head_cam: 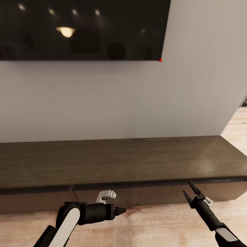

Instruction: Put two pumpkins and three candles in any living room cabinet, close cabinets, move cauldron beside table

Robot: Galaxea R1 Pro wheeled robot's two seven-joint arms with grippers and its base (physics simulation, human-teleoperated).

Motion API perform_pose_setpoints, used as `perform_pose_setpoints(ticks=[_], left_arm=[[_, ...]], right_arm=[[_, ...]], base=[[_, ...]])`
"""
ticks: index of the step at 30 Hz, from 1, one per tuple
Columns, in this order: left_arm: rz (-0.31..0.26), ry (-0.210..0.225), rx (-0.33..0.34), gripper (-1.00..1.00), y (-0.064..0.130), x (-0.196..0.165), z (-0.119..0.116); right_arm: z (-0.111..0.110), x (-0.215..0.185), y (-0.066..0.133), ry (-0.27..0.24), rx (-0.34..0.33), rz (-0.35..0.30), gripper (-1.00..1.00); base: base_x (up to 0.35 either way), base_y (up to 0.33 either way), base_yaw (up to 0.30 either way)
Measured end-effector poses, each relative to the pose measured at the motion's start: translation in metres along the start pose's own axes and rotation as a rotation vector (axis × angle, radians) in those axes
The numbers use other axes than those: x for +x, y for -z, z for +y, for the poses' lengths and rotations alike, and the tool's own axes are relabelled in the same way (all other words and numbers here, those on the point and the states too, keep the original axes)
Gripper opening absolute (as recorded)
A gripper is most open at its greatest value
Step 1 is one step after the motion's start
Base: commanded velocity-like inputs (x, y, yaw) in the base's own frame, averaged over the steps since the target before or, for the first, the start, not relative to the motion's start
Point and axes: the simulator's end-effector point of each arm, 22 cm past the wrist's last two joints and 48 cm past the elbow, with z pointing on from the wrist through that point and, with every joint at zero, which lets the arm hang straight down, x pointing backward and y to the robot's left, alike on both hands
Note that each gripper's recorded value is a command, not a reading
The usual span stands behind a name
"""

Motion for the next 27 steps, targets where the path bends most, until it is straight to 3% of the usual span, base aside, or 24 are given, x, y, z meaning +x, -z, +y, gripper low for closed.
perform_pose_setpoints(ticks=[27], left_arm=[[0.000,0.000,0.000,1.00,-0.0001,0.0000,0.0002]], right_arm=[[-0.0008,-0.0010,-0.0002,0.010,0.003,-0.007,1.00]], base=[[0.005,0.000,0.000]])
